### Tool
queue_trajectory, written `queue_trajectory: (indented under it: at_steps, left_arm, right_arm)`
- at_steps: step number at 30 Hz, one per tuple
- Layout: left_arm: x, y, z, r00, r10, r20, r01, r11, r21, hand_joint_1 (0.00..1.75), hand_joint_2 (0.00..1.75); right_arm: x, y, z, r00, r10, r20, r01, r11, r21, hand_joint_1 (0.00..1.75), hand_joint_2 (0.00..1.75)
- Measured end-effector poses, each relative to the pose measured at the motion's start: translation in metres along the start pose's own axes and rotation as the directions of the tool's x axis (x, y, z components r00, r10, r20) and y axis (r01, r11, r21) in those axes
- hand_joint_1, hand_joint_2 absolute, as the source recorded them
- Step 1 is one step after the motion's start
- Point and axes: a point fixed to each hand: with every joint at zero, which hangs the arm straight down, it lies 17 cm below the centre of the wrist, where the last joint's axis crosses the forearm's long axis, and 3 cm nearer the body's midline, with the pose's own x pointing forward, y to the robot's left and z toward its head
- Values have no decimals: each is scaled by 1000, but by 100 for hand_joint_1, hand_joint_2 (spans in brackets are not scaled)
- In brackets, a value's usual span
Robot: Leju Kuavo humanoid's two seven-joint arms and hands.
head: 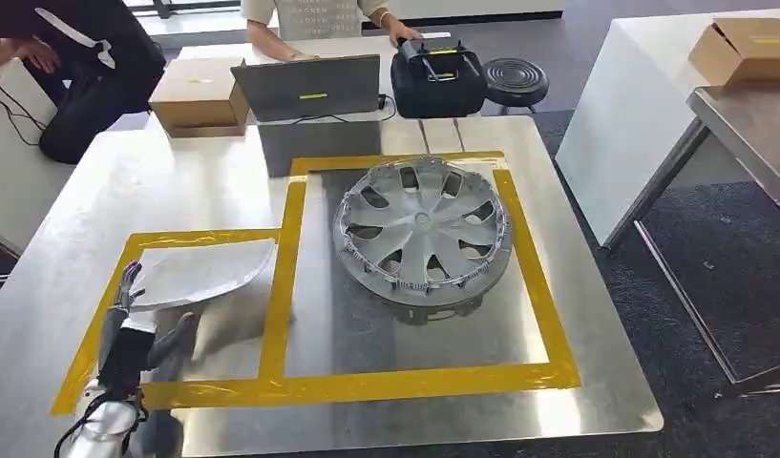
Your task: Take the parts from the cabinet and place them on the table.
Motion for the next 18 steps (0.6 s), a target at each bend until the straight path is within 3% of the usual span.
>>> queue_trajectory:
  at_steps: [3, 7, 13, 18]
  left_arm:
    - [33, 10, -1, 967, 250, 44, -251, 967, 28, 0, 0]
    - [88, 23, 5, 844, 515, 150, -520, 854, -5, 0, 0]
    - [154, 48, 12, 692, 669, 271, -678, 731, -77, 0, 0]
    - [192, 68, 21, 634, 688, 354, -702, 704, -110, 0, 0]
  right_arm:
    - [0, 0, 0, 1000, 0, -2, 0, 1000, 0, 0, 0]
    - [-2, 0, 0, 1000, -7, -7, 7, 1000, 0, 0, 0]
    - [-2, 0, 0, 1000, -25, -6, 25, 1000, 1, 0, 0]
    - [-2, 0, 0, 1000, -26, -8, 26, 1000, 1, 0, 0]
